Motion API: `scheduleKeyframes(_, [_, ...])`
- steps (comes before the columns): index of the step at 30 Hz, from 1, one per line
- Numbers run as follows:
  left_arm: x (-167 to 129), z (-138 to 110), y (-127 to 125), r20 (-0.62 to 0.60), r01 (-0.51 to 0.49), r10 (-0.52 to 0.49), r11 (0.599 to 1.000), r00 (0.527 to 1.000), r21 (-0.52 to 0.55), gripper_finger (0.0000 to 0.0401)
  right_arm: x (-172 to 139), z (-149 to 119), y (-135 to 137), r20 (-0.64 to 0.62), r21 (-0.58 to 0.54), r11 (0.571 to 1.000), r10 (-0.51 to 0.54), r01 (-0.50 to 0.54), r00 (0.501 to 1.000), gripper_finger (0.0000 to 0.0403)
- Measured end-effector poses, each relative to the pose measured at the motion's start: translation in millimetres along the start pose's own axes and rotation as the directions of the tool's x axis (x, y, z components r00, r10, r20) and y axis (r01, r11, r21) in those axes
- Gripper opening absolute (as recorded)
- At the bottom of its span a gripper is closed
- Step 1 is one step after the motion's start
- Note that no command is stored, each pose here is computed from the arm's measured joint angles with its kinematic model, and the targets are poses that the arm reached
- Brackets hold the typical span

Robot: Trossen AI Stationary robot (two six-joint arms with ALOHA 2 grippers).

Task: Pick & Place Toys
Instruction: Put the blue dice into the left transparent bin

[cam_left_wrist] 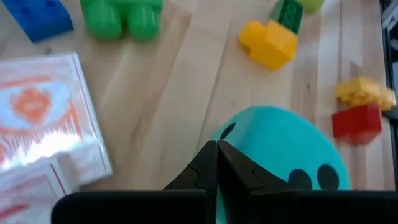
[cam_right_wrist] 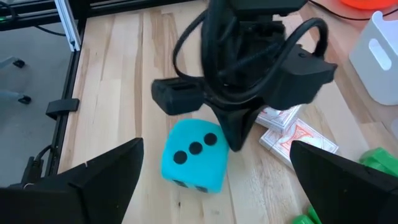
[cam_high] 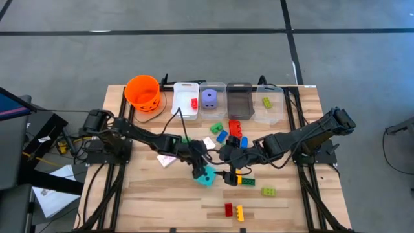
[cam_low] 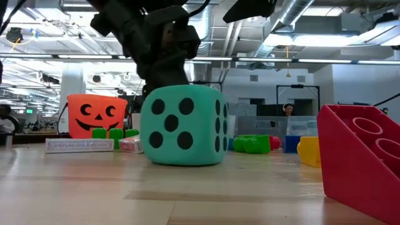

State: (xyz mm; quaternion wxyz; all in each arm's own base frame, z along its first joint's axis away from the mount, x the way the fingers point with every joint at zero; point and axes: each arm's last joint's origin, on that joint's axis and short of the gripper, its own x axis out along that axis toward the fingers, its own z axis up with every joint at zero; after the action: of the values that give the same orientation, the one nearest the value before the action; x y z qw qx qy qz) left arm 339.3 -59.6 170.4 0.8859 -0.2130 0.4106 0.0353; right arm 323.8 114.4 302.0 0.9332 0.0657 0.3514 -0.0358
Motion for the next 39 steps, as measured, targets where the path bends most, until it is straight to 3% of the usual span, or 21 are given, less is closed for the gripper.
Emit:
scheduleKeyframes(10, [-3.0, -13.1, -4.7, -0.095, -0.026, 0.027, 1.000, 0.995, 0.019, 0.0000, 0.0, -3.4, -1.2, -0.034, -0.014, 1.000, -0.012, 0.011, 0.999, 0.0395])
scheduleKeyframes(14, [-12.3, -24.7, 6.1, -0.198, -0.152, 0.153, 0.988, 0.968, 0.018, 0.0000, -0.2, -5.3, -1.6, -0.052, -0.020, 1.000, -0.016, 0.015, 0.999, 0.0395])
scheduleKeyframes(20, [-49.9, -17.7, 9.6, -0.140, -0.283, 0.275, 0.958, 0.951, -0.039, 0.0000, -1.1, -6.3, 1.0, -0.054, -0.026, 1.000, -0.010, 0.009, 0.999, 0.0395])
scheduleKeyframes(30, [-118.4, 2.3, -12.5, 0.138, -0.098, 0.119, 0.984, 0.983, -0.149, 0.0000, -1.2, -8.2, 0.2, -0.072, -0.032, 0.999, -0.018, 0.016, 0.997, 0.0395])
scheduleKeyframes(39, [-121.9, 1.6, -50.6, 0.286, 0.106, -0.073, 0.989, 0.956, -0.104, 0.0000, -1.2, -8.5, -0.3, -0.077, -0.034, 0.999, -0.021, 0.018, 0.997, 0.0395])
